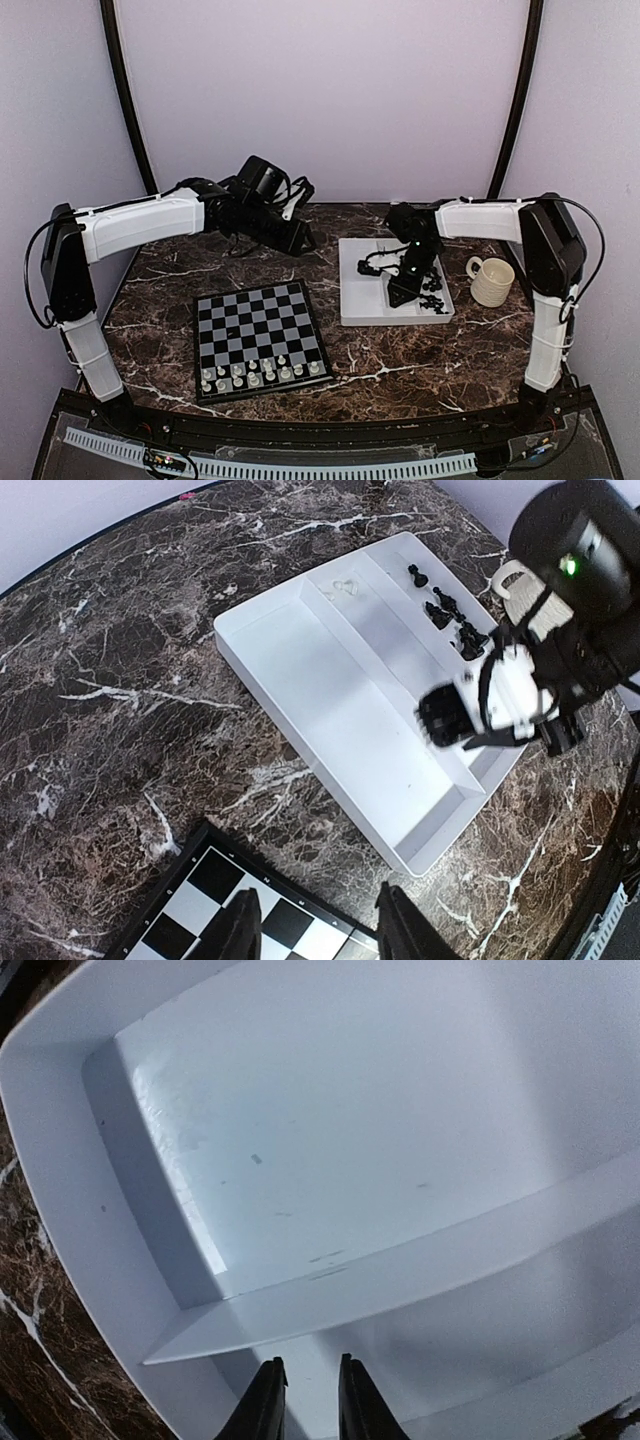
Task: Set up the chess pieces on the board
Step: Move the storage box to the center of the board, then pick up the pawn from the storage box, then pass from the right arm to the left
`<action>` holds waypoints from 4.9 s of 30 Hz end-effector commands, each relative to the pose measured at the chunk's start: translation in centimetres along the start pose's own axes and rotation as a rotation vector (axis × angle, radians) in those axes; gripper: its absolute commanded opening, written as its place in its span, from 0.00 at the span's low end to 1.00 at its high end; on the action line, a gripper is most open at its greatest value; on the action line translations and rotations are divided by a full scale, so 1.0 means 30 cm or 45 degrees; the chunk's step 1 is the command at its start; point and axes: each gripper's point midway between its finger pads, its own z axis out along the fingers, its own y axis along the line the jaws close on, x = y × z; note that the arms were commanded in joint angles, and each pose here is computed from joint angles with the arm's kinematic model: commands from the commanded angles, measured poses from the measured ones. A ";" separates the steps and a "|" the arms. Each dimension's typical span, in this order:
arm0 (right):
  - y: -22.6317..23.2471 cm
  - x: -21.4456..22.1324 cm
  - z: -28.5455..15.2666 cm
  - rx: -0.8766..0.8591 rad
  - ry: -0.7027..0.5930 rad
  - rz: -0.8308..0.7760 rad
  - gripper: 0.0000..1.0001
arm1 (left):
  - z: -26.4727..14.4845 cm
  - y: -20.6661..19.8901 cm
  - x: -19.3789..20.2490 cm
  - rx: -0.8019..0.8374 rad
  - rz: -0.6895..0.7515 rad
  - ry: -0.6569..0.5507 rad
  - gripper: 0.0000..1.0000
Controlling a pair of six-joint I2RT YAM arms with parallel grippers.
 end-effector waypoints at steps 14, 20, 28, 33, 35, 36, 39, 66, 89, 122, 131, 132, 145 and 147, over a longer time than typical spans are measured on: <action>-0.563 -0.226 -0.159 0.314 -0.340 0.367 0.29 | -0.007 -0.005 0.027 0.043 -0.086 0.004 0.42; -0.601 -0.244 -0.097 0.295 -0.327 0.413 0.34 | -0.008 -0.003 0.033 0.046 -0.101 0.010 0.42; -0.618 -0.224 -0.027 0.278 -0.293 0.497 0.39 | 0.008 -0.008 0.043 0.063 -0.119 0.024 0.42; -0.612 -0.211 0.007 0.254 -0.274 0.539 0.41 | 0.020 -0.010 0.048 0.070 -0.125 0.034 0.42; -0.613 -0.205 0.020 0.252 -0.262 0.553 0.41 | 0.024 -0.011 0.049 0.072 -0.125 0.037 0.42; -0.615 -0.201 0.025 0.254 -0.256 0.557 0.41 | 0.025 -0.010 0.050 0.073 -0.126 0.038 0.43; -0.620 -0.189 0.035 0.267 -0.238 0.570 0.40 | 0.030 -0.011 0.053 0.075 -0.128 0.043 0.42; -0.606 -0.118 0.008 0.343 -0.184 0.665 0.31 | 0.055 -0.010 0.097 0.093 -0.157 0.096 0.42; -0.590 -0.122 -0.097 0.397 -0.259 0.639 0.15 | 0.072 -0.020 0.084 0.125 -0.163 0.095 0.42; 0.013 -0.359 -0.364 0.087 -0.638 -0.248 0.10 | 0.143 -0.215 -0.117 0.935 -0.758 -0.027 0.42; 0.033 -0.404 -0.385 0.051 -0.680 -0.243 0.11 | 0.173 -0.237 -0.118 1.068 -0.850 0.003 0.41; 0.034 -0.407 -0.386 0.041 -0.684 -0.239 0.11 | 0.179 -0.238 -0.115 1.075 -0.863 0.011 0.41; 0.083 -0.432 -0.404 -0.047 -0.712 -0.255 0.11 | 0.197 -0.238 -0.104 1.124 -0.914 0.014 0.32; 0.089 -0.433 -0.409 -0.057 -0.716 -0.258 0.11 | 0.201 -0.235 -0.103 1.121 -0.917 0.012 0.31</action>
